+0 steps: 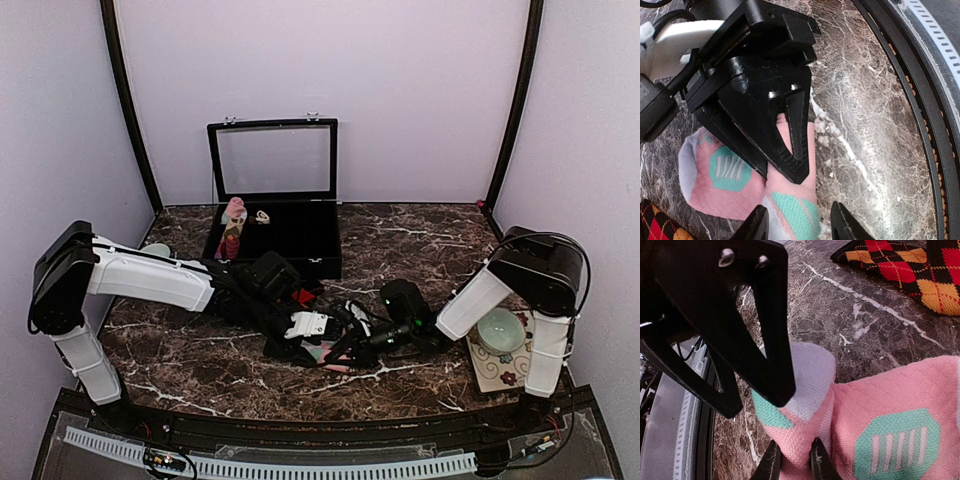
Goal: Roll the socks
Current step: Roll the sock at the center of the board.
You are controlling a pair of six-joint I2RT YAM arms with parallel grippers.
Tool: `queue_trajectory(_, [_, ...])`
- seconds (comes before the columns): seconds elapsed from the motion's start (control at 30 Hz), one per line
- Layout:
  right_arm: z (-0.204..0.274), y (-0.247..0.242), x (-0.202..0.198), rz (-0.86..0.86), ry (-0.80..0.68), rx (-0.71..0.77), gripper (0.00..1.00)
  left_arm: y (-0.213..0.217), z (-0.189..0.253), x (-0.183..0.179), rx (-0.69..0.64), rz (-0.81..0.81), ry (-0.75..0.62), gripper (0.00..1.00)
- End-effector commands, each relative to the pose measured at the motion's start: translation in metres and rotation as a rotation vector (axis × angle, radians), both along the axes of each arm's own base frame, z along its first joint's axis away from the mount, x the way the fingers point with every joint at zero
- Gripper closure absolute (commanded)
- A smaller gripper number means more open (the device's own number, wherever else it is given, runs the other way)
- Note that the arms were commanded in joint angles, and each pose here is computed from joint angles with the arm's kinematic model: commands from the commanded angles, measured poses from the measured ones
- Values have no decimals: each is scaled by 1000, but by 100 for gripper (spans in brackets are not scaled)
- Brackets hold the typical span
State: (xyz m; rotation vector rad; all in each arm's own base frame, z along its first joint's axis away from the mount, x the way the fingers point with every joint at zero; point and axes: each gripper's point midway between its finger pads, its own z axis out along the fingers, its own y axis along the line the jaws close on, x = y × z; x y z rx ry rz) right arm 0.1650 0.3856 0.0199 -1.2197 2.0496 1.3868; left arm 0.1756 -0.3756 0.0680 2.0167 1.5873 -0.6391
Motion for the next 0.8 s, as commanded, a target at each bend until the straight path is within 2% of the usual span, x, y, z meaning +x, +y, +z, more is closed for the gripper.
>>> queue_trajectory(0.0, [-103,-77,-51,-57,304,-439,94,-10,-4,6,-19,-18,-20,55])
queue_trajectory(0.1, [-103,-78,-52,-57,311,-437,94,-6,-17,6,29,-39,-16,61])
queue_trajectory(0.23, [-102,-81,-54,-56,313,-437,94,-3,-29,22,67,-12,-13,76])
queue_trajectory(0.33, [-99,-81,-53,-60,299,-430,93,-3,-27,37,48,22,56,98])
queue_trajectory(0.47, [-92,-79,-47,-70,260,-413,91,1,-37,31,97,2,154,100])
queue_trajectory(0.6, [-86,-77,-40,-94,219,-400,86,2,-45,24,121,-6,220,97])
queue_trajectory(0.63, [-84,-77,-38,-99,207,-392,81,2,-48,23,132,0,234,97])
queue_trajectory(0.67, [-81,-77,-37,-106,194,-387,70,1,-51,24,143,5,253,97])
queue_trajectory(0.7, [-78,-77,-35,-113,177,-379,16,1,-54,24,153,14,273,97])
queue_trajectory(0.73, [-72,-75,-32,-121,150,-361,3,1,-56,24,162,25,292,97])
queue_trajectory(0.77, [-65,-75,-27,-144,109,-339,1,1,-60,25,178,36,311,97])
